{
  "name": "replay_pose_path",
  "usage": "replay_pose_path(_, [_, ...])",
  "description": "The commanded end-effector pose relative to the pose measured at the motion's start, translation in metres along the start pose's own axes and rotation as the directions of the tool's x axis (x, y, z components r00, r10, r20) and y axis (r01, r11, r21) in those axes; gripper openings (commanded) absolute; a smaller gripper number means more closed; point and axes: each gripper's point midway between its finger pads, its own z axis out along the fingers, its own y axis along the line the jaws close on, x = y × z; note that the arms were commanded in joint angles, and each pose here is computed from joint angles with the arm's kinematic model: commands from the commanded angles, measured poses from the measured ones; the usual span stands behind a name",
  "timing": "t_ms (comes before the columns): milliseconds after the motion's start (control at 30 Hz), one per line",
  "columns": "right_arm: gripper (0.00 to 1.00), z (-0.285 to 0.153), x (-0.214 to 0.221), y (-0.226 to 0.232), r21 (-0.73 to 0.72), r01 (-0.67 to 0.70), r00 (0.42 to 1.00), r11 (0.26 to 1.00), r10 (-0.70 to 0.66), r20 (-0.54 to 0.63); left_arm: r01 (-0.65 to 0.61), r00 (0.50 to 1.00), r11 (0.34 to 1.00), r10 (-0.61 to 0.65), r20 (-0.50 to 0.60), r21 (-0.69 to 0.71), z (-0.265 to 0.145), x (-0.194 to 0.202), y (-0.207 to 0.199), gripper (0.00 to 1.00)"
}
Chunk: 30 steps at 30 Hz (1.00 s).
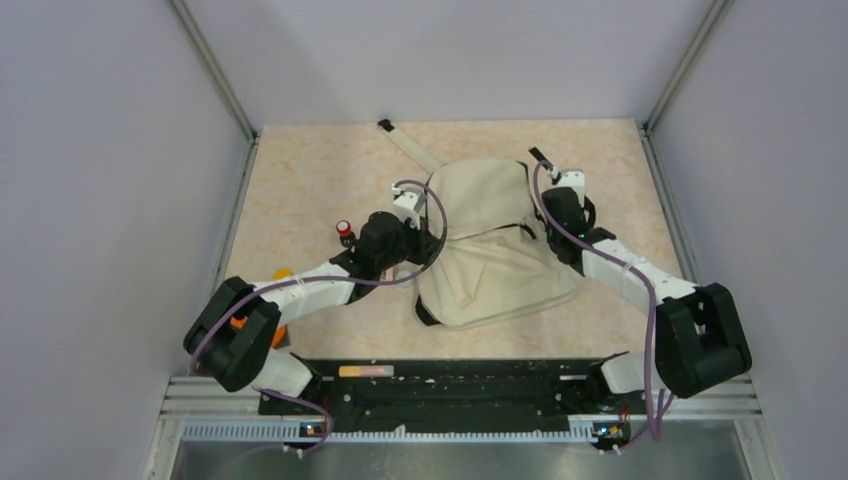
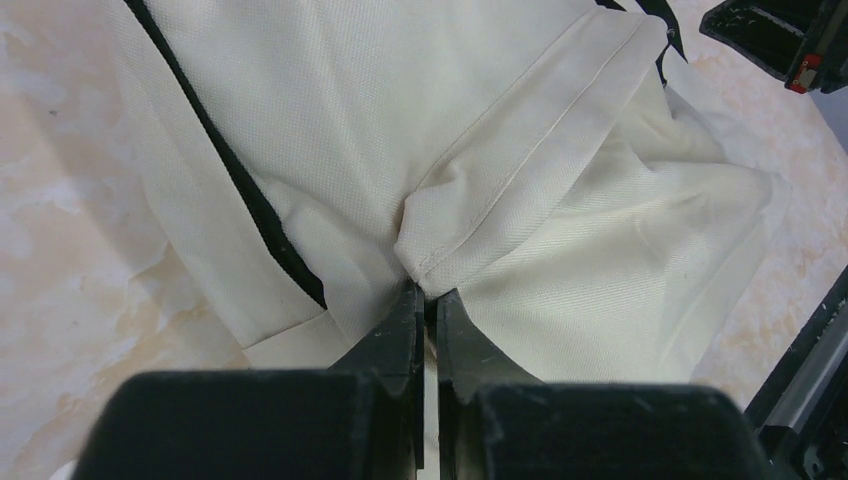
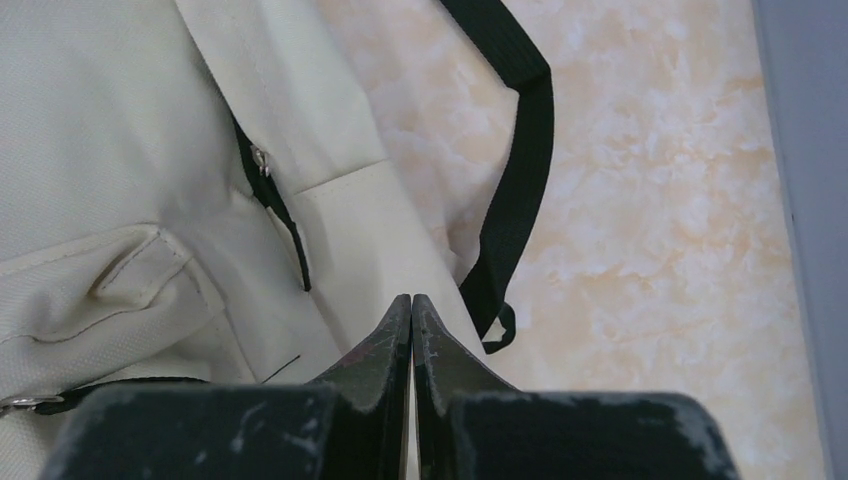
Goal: Pack the student bag
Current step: Unzip the student bag at the center of the board.
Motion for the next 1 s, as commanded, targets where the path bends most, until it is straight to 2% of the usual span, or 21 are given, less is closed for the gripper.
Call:
replay_pose_path(0, [0.00, -0.002, -0.016, 0.007, -0.053, -0.017, 0.999, 0.998, 0.020, 0.041, -0.044, 0.998, 0.999, 0.044, 0.038, 0.010, -0.009, -0.012, -0.001, 0.00])
replay_pose_path(100, [0.00, -0.013, -0.026, 0.020, -0.156, -0.025, 0.997, 0.987, 0.036, 0.063, -0.055, 0.998, 0.998, 0.054, 0.041, 0.026, -0.010, -0.015, -0.005, 0.00])
replay_pose_path(133, [0.05, -0.019, -0.030, 0.025, -0.197, -0.032, 0.996, 0.980, 0.046, 0.070, -0.058, 0.998, 0.998, 0.057, 0.042, 0.027, -0.010, -0.016, -0.006, 0.06])
replay_pose_path(200, [0.22, -0.029, -0.033, 0.031, -0.254, -0.052, 0.995, 0.966, 0.071, 0.065, -0.071, 0.997, 0.997, 0.070, 0.044, 0.035, -0.011, -0.020, -0.009, 0.24])
replay_pose_path(300, [0.47, -0.042, -0.032, 0.036, -0.312, -0.075, 0.993, 0.947, 0.099, 0.061, -0.159, 0.985, 0.987, 0.156, 0.067, 0.034, -0.012, -0.031, -0.016, 0.52])
replay_pose_path(367, [0.61, -0.050, -0.033, 0.039, -0.351, -0.075, 0.992, 0.933, 0.105, 0.069, -0.237, 0.970, 0.971, 0.235, 0.065, 0.019, -0.010, -0.037, -0.019, 0.61])
replay_pose_path(467, [0.76, -0.056, -0.031, 0.043, -0.402, -0.065, 0.993, 0.913, 0.098, 0.061, -0.332, 0.943, 0.942, 0.330, 0.052, 0.039, -0.001, -0.045, -0.030, 0.68])
replay_pose_path(600, [0.83, -0.052, -0.027, 0.044, -0.448, -0.117, 0.990, 0.886, 0.140, 0.020, -0.394, 0.919, 0.912, 0.391, 0.048, 0.112, 0.018, -0.052, -0.046, 0.71])
replay_pose_path(767, [0.84, -0.049, -0.026, 0.043, -0.502, -0.223, 0.970, 0.836, 0.241, -0.029, -0.451, 0.892, 0.878, 0.450, 0.041, 0.162, 0.045, -0.056, -0.056, 0.73])
replay_pose_path(967, [0.84, -0.039, -0.020, 0.041, -0.553, -0.262, 0.958, 0.791, 0.283, -0.048, -0.465, 0.882, 0.860, 0.471, 0.027, 0.210, 0.065, -0.050, -0.060, 0.74])
